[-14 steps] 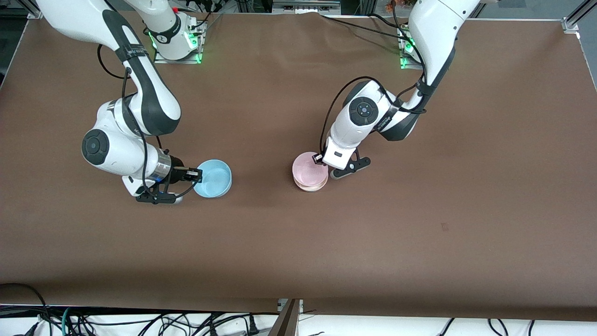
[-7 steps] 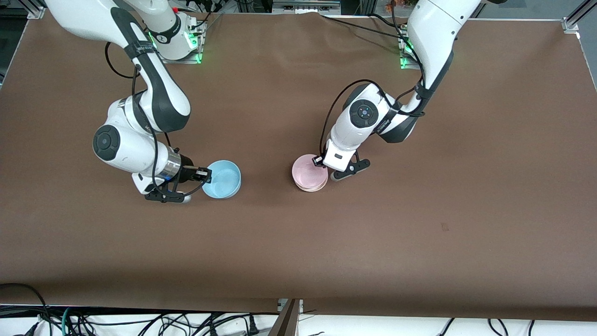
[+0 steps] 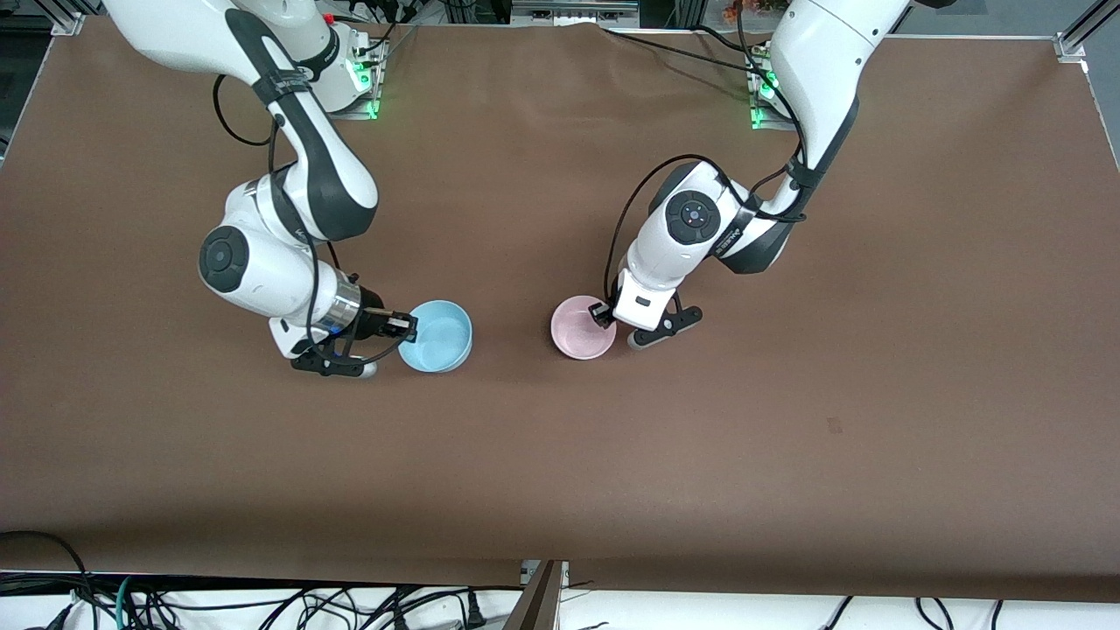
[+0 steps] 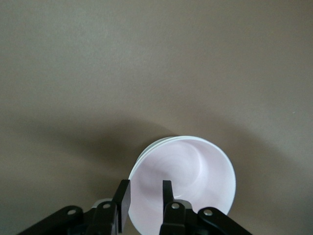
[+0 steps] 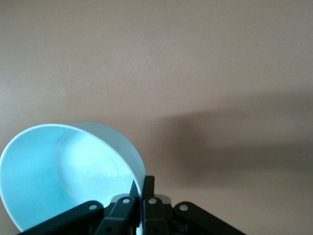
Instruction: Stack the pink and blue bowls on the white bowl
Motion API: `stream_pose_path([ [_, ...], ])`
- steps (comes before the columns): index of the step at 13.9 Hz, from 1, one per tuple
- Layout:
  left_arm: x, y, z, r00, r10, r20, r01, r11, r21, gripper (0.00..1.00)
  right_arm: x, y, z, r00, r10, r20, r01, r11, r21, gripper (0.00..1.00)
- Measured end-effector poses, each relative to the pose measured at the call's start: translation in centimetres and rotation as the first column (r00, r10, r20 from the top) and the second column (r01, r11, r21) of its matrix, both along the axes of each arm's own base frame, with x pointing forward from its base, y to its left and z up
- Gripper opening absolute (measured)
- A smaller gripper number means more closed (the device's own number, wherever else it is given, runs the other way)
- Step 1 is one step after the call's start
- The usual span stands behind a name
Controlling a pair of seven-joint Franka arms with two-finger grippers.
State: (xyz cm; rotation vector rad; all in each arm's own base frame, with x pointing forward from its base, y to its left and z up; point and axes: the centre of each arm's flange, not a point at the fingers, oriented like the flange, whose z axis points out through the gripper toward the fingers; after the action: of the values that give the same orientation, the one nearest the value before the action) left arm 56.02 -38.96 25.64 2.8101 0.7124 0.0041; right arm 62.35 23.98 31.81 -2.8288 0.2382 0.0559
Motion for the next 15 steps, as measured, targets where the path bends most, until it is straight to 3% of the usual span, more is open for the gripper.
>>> stream_pose_path([
  [3,2.7,0.6,3.3,1.000,0.023,0.017,-0.023,1.000,-0.011,0.33,-0.7,3.0,-0.2,0.999,-0.049,0.010,0.049,0.999,0.010,0.02],
  [5,5.8,2.6,7.9,0.999,0.051,-0.009,-0.051,0.999,0.008,0.33,-1.7,6.4,-0.6,0.996,-0.089,0.027,0.088,0.996,0.026,0.02],
  [9,11.7,14.2,21.5,0.997,0.045,-0.061,-0.042,0.997,0.064,0.31,-4.3,12.7,-3.5,0.988,-0.149,0.029,0.148,0.988,0.052,0.02],
  [12,13.5,23.7,27.9,0.998,0.059,-0.027,-0.057,0.996,0.064,0.31,-5.9,16.6,-4.9,0.980,-0.198,0.017,0.197,0.978,0.074,0.02],
  [15,12.5,29.9,32.5,1.000,0.001,-0.004,-0.001,0.996,0.086,0.31,-6.8,19.4,-5.8,0.975,-0.222,-0.005,0.221,0.972,0.083,0.02],
])
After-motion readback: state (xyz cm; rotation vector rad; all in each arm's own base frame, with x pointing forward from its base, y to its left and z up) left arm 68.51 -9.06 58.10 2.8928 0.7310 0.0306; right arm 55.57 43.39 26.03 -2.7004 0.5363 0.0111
